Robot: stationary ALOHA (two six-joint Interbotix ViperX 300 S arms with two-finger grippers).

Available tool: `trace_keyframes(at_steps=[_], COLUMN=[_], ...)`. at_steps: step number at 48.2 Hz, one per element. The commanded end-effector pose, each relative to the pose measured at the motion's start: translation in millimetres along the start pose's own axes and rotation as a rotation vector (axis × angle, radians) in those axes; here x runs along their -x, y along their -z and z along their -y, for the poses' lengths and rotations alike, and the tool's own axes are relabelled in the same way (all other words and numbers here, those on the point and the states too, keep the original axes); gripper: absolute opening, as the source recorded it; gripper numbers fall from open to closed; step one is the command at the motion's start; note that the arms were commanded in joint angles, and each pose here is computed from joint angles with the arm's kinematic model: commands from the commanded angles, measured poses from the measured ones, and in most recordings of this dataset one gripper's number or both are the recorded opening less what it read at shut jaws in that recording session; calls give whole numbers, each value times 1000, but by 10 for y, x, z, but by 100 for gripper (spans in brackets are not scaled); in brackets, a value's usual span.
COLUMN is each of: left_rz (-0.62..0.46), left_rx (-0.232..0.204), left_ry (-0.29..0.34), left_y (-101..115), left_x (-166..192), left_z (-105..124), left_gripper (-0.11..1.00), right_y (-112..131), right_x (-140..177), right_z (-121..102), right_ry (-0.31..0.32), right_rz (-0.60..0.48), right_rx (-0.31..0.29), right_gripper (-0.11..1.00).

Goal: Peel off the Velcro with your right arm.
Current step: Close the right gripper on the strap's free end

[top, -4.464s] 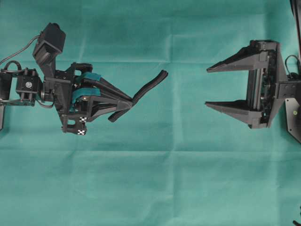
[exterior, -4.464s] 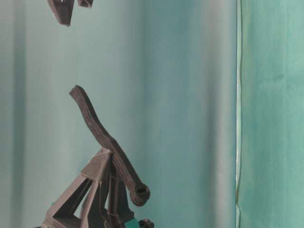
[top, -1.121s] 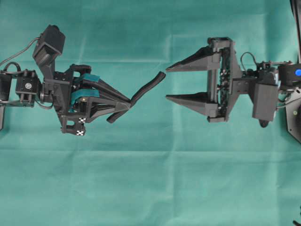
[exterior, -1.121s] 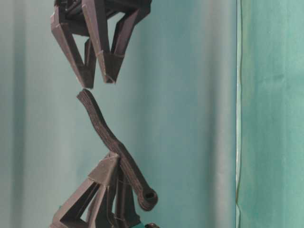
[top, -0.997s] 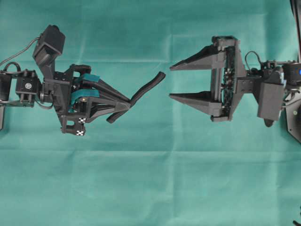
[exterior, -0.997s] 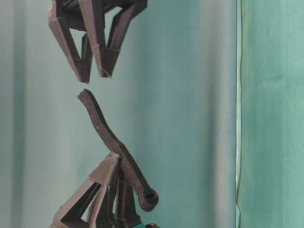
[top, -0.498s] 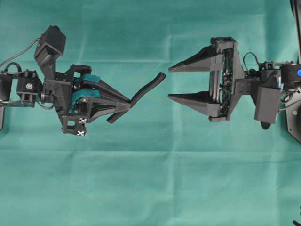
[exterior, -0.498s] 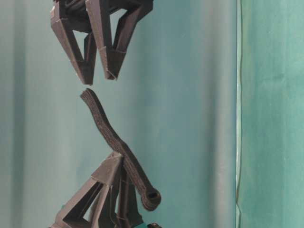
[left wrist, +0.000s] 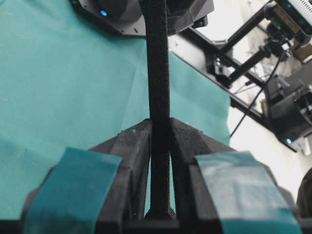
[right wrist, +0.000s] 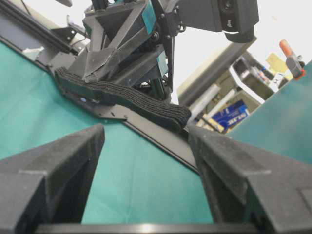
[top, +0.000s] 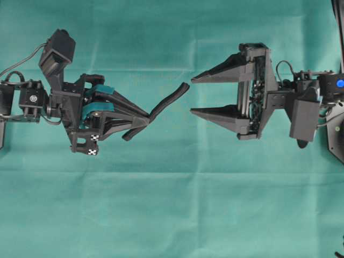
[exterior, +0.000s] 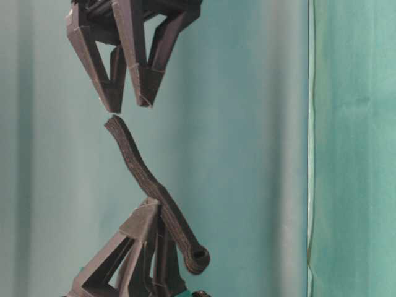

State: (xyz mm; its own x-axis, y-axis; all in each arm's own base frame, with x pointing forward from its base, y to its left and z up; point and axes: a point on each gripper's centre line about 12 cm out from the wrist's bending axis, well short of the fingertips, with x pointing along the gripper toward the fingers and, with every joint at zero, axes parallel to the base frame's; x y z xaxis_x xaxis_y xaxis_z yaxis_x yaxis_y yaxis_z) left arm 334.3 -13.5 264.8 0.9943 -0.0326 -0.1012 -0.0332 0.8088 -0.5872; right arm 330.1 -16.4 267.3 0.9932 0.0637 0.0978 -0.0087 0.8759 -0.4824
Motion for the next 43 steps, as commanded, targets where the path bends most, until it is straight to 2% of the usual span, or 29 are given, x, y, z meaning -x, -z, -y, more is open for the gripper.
trace_keyframes(at_steps=[1, 29, 38, 43], left_rz=[23, 23, 25, 26], left_rx=[1, 1, 1, 2], left_ry=[20, 20, 21, 20], left_y=[-65, -63, -68, -71], left_x=[-10, -1, -3, -3], left_z=[59, 58, 61, 57], left_gripper=[10, 10, 10, 10], right_y=[-99, -99, -94, -89], right_x=[-44, -62, -59, -56], right_z=[66, 68, 63, 60], right_ry=[20, 19, 17, 16], right_rz=[36, 38, 35, 34], right_rx=[6, 7, 8, 8], right_gripper=[32, 31, 26, 18])
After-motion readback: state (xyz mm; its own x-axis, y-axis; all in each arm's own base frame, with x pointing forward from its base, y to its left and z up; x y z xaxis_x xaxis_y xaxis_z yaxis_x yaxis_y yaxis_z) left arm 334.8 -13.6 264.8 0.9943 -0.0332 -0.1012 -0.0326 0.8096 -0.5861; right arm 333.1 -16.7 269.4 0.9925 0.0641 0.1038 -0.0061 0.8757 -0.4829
